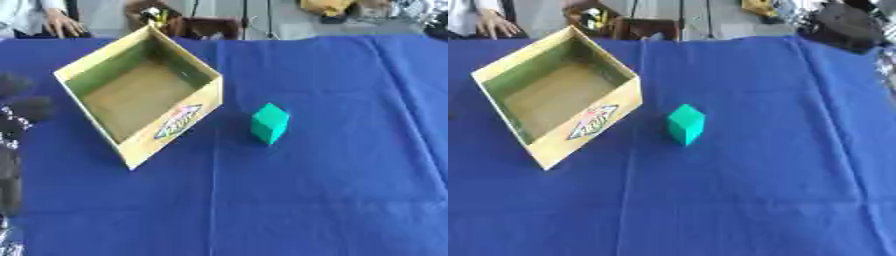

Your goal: Pick up objects on the table and place them in the box.

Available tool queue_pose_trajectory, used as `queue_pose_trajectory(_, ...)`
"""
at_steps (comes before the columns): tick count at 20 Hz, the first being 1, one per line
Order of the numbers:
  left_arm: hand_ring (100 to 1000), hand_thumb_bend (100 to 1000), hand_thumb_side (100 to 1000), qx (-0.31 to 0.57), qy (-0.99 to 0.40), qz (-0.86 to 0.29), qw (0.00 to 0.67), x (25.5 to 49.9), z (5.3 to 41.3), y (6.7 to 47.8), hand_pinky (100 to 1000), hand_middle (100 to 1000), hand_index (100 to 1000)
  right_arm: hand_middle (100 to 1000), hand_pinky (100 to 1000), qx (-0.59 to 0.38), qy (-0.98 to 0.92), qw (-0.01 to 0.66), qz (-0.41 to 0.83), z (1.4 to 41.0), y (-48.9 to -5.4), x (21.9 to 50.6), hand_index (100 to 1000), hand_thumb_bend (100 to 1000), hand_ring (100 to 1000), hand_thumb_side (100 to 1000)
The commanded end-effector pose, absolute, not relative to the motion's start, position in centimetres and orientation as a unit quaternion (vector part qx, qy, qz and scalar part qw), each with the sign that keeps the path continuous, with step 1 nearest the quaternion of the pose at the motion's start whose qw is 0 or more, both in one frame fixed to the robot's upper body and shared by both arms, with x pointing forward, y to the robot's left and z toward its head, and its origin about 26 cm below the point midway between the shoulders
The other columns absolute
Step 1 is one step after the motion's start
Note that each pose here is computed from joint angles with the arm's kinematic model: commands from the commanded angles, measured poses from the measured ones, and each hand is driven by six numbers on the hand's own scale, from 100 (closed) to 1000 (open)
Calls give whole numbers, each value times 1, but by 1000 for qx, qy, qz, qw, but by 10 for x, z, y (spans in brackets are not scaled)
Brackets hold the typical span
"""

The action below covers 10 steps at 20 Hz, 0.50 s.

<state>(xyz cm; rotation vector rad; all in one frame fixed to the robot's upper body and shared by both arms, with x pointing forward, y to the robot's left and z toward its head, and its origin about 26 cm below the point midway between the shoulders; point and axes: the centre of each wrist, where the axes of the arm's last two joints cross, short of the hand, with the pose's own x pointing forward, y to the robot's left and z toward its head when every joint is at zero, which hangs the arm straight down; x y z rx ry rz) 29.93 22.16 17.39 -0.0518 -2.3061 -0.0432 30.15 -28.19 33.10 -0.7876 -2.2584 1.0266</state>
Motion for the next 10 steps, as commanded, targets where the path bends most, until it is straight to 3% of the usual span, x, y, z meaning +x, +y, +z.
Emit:
queue_pose_trajectory(1,683,100,1000,-18,-920,-17,390,298,182,223,692,725,823,651,824,-312,-836,246,379,338,-279,295,833,239,802,879)
queue_pose_trajectory(10,682,100,1000,-16,-921,-16,390,298,182,224,692,726,823,676,823,-321,-818,223,422,343,-274,294,848,300,816,924)
